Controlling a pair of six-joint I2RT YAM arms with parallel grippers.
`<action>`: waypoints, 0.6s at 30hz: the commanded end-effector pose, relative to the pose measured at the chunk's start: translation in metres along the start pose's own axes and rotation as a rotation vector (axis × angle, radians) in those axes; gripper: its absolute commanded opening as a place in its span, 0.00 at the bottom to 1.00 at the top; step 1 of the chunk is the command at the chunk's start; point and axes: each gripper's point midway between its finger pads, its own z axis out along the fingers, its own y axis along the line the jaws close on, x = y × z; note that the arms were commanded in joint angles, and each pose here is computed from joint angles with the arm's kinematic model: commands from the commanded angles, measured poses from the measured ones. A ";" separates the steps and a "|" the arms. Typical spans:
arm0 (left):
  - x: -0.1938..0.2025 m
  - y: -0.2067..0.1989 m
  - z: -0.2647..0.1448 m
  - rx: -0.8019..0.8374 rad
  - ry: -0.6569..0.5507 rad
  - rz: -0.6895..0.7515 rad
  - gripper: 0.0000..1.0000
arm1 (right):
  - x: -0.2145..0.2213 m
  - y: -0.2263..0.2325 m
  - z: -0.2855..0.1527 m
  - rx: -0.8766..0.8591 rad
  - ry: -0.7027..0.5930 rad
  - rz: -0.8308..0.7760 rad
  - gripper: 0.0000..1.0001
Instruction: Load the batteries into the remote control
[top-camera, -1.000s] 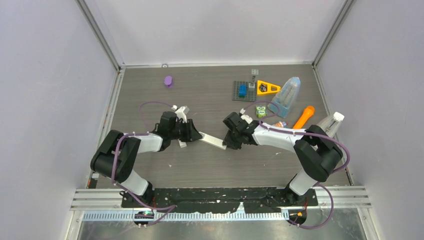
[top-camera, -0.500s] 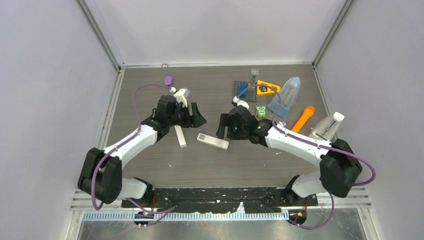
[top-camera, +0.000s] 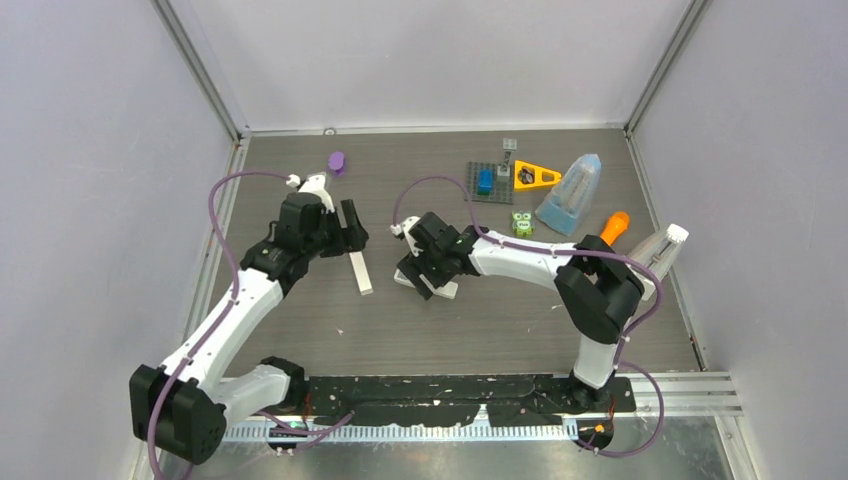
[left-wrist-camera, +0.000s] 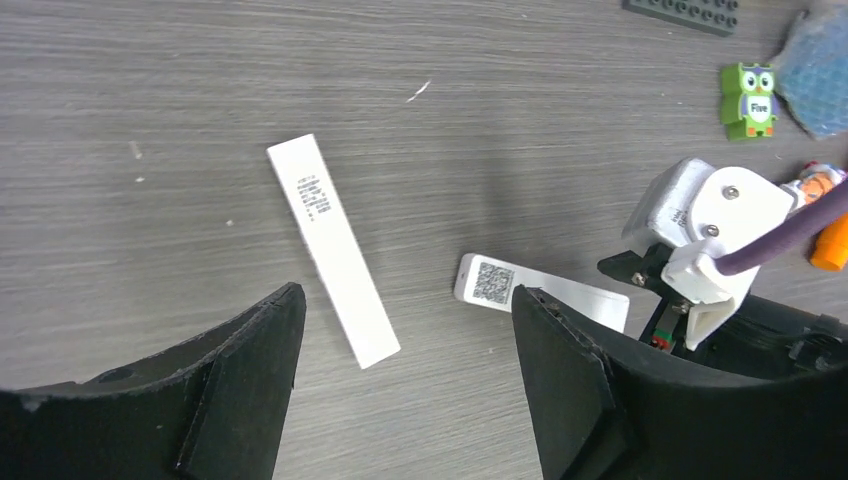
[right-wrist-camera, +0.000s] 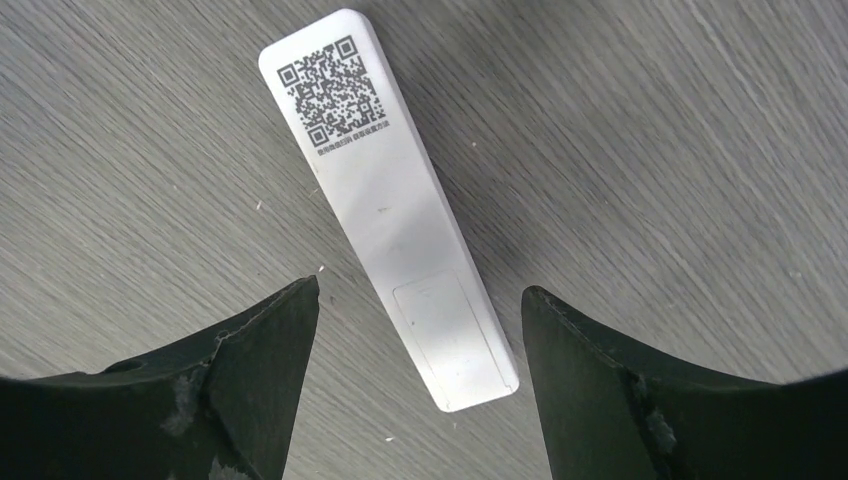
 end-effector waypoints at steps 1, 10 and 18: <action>-0.009 0.017 -0.021 -0.085 -0.037 0.001 0.77 | -0.017 0.005 0.003 -0.046 -0.024 -0.114 0.79; -0.020 0.021 -0.033 -0.095 -0.087 -0.004 0.79 | -0.012 0.012 0.024 -0.070 0.014 -0.055 0.42; -0.020 0.027 -0.039 -0.109 -0.088 0.003 0.79 | -0.057 0.023 0.030 -0.064 -0.110 0.259 0.24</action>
